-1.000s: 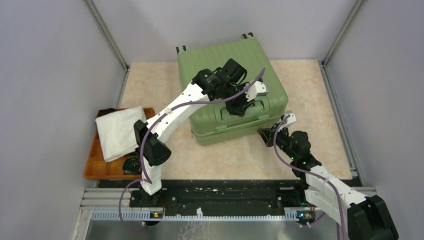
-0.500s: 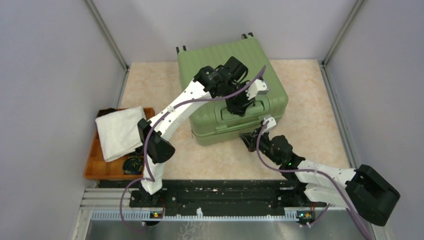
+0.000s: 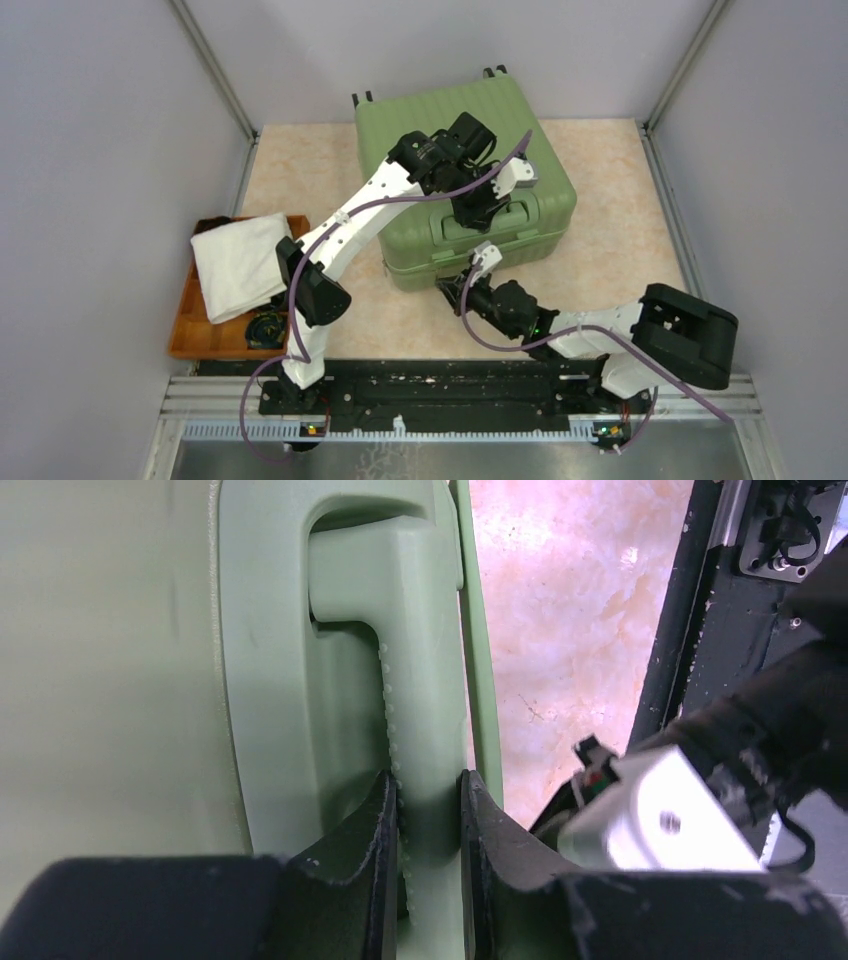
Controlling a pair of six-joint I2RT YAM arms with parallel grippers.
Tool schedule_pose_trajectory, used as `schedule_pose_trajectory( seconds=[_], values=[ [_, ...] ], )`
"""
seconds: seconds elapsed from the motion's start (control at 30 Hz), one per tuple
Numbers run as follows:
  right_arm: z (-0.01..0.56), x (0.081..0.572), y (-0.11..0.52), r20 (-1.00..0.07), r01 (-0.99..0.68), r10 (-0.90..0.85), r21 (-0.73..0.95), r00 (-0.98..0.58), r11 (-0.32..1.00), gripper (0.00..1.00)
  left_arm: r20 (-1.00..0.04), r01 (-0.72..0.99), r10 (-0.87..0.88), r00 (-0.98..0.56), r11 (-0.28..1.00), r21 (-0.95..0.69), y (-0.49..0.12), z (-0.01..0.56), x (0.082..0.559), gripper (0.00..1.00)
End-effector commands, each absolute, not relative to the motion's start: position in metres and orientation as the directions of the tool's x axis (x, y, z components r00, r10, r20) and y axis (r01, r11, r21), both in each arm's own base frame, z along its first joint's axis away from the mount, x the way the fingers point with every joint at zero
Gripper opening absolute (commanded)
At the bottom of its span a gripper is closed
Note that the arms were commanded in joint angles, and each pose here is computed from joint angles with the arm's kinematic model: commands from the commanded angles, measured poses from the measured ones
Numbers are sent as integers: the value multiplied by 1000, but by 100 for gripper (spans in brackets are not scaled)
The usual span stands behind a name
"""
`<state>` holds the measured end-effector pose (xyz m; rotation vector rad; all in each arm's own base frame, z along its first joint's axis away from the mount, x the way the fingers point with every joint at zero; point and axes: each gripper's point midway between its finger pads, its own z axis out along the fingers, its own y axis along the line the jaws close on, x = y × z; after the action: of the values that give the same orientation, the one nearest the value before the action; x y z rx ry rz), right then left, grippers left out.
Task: Pack the luggage
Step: Zip the luggage at the center of the board.
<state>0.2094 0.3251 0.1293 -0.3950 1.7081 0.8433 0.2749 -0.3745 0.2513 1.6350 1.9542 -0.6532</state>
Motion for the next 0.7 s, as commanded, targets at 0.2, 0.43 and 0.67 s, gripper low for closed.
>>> schedule_pose_trajectory(
  seconds=[0.2, 0.43, 0.67],
  values=[
    [177, 146, 434, -958, -878, 145, 284, -246, 386, 0, -886, 951, 425, 185, 148, 270, -426, 375, 315, 0],
    [169, 129, 473, -970, -918, 69, 243, -233, 314, 0, -889, 951, 416, 191, 147, 273, -430, 376, 315, 0],
    [165, 130, 503, -977, -937, 15, 209, -214, 279, 0, -894, 951, 401, 202, 138, 277, -437, 379, 313, 0]
  ],
)
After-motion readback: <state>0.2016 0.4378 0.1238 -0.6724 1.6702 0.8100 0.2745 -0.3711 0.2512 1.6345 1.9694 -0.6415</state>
